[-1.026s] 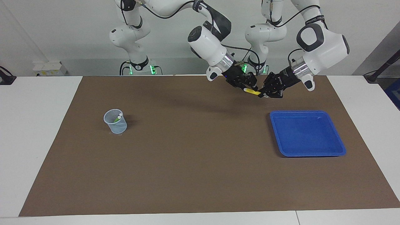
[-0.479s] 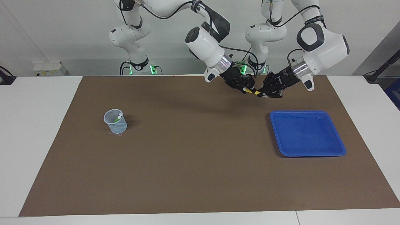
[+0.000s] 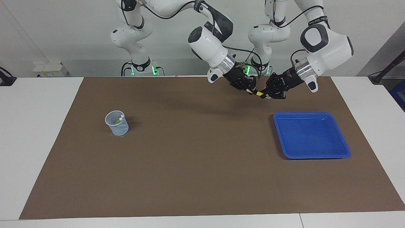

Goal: Transfer and insert pens with both arms
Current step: 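Close the right gripper on the yellow pen's free end, then open the left gripper and pull the pen away with the right gripper, then carry the yellow pen to the white cup while the left gripper withdraws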

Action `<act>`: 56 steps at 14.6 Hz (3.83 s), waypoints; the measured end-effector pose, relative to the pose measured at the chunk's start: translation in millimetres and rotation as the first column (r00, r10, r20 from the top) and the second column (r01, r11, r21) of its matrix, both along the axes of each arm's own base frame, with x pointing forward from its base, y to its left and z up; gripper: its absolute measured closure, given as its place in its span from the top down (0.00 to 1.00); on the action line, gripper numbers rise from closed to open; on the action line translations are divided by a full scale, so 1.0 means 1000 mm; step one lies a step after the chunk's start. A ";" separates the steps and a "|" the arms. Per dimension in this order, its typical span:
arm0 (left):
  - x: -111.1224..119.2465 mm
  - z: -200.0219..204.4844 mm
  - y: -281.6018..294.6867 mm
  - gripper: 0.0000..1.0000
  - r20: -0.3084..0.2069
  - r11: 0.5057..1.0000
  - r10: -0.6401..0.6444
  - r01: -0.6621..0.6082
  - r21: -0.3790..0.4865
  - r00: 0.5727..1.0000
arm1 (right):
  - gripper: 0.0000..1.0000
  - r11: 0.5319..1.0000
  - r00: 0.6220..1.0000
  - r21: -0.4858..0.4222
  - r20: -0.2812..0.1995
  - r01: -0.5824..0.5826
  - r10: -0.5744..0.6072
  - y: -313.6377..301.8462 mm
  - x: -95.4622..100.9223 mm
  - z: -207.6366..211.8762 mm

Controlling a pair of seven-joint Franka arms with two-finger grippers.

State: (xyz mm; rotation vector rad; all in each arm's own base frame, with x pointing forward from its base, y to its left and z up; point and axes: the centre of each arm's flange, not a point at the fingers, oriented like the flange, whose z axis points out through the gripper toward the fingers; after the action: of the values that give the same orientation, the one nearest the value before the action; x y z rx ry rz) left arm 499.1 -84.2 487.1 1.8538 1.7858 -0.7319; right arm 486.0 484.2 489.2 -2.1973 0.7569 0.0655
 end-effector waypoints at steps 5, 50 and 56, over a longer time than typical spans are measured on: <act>0.000 0.000 0.000 0.18 0.000 1.000 0.000 0.000 0.000 1.000 | 0.20 1.000 1.000 0.000 0.000 0.000 0.000 0.000 0.000 0.000; 0.000 0.082 0.063 1.00 0.092 0.042 -0.996 0.789 0.613 -0.018 | 0.19 -0.369 -0.176 -0.630 -0.349 -0.683 0.921 -0.461 0.059 -0.059; 0.000 0.105 0.070 1.00 0.055 0.003 -0.998 0.778 0.628 -0.041 | 0.33 -0.357 -0.156 -0.666 -0.343 -0.655 0.926 -0.459 0.054 -0.084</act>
State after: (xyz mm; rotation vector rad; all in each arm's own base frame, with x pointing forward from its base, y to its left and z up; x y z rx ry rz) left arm 499.6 -13.8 591.7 3.1439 -0.0924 -0.0584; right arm 540.5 25.3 404.7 -2.7487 -1.7867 0.1206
